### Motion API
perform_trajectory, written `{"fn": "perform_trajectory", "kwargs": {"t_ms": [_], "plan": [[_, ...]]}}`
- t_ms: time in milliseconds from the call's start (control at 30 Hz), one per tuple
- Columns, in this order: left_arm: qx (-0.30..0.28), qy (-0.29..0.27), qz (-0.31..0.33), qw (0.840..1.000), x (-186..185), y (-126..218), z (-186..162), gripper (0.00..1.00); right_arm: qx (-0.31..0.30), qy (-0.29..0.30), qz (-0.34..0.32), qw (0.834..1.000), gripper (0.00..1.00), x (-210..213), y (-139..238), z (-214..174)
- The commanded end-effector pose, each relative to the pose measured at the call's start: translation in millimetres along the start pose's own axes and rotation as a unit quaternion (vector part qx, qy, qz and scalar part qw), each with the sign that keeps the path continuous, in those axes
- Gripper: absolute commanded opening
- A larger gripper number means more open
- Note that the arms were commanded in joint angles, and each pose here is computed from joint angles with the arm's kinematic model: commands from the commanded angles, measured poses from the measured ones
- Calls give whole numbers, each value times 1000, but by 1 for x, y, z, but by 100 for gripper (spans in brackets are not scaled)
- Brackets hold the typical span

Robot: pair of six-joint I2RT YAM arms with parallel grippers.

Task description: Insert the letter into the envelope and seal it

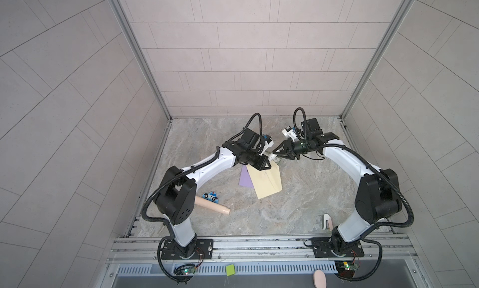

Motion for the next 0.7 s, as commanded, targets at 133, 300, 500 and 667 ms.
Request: {"fn": "perform_trajectory", "kwargs": {"t_ms": [133, 300, 500, 667], "plan": [[-7, -9, -9, 1000, -6, 2, 0, 0, -23, 17, -13, 1000, 33, 7, 7, 7], [-5, -3, -7, 1000, -5, 0, -2, 0, -36, 18, -21, 999, 36, 8, 8, 12], [-7, 0, -1, 1000, -4, -1, -1, 0, -42, 20, -25, 999, 35, 9, 9, 14], [-14, 7, 15, 1000, -1, -2, 2, 0, -39, 17, -27, 999, 19, 9, 10, 11]]}}
Point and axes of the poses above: each gripper's point midway between its finger pads, its own y axis back along the fingers, its own x axis along the line the jaws close on, z = x × y, the point moved 9 cm from there along y, back along the fingers, and after that the axes turned 10 degrees about y, right-handed, at the moved point
